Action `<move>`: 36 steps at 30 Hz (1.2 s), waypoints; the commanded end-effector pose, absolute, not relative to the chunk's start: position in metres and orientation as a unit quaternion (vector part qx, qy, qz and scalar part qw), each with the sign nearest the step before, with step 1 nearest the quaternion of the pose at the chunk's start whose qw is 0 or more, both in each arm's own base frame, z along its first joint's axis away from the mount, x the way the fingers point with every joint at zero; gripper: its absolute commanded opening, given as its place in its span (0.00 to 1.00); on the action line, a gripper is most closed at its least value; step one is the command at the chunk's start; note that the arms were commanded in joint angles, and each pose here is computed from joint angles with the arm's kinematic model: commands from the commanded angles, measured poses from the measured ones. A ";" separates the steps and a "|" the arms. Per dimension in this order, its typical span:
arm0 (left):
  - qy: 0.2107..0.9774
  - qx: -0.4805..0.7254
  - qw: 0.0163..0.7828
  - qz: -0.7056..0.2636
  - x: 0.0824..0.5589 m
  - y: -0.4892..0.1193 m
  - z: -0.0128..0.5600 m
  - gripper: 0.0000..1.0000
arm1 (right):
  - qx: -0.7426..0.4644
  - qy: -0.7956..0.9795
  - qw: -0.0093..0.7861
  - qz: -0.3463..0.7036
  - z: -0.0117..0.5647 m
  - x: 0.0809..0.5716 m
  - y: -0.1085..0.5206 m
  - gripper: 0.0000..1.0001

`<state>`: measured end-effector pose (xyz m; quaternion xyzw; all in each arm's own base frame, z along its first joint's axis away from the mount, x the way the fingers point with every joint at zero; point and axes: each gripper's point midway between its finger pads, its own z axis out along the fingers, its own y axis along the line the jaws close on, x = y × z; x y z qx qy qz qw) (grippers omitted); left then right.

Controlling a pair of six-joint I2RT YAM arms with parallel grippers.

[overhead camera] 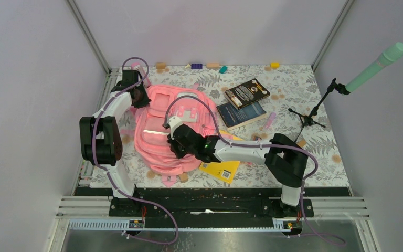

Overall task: Pack the student bag
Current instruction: Unzip the student bag at the center of the board.

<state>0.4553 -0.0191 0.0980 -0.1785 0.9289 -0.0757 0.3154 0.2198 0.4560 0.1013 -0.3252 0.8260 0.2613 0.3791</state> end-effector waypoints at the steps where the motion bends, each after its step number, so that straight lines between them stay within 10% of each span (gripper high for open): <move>1: 0.911 -0.186 0.354 -0.102 0.465 -0.026 0.126 0.00 | -0.308 0.812 0.411 0.277 0.128 0.234 0.481 0.00; 6: 0.918 -0.173 0.343 -0.099 0.461 -0.027 0.125 0.03 | -0.308 0.821 0.405 0.260 0.119 0.232 0.470 0.00; 12: 0.922 -0.166 0.343 -0.067 0.438 -0.016 0.139 0.82 | -0.308 0.823 0.404 0.254 0.115 0.225 0.452 0.00; 18: 0.920 -0.173 0.349 -0.045 0.397 -0.008 0.153 0.97 | -0.309 0.827 0.405 0.235 0.109 0.225 0.437 0.00; 23: 0.920 -0.161 0.355 -0.053 0.355 -0.011 0.159 0.98 | -0.312 0.827 0.403 0.237 0.108 0.221 0.434 0.00; 29: 0.932 -0.150 0.317 -0.087 0.305 -0.026 0.130 0.71 | -0.315 0.826 0.402 0.237 0.109 0.219 0.429 0.00; 36: 0.931 -0.165 0.318 -0.075 0.281 -0.021 0.119 0.61 | -0.316 0.824 0.403 0.242 0.113 0.219 0.432 0.00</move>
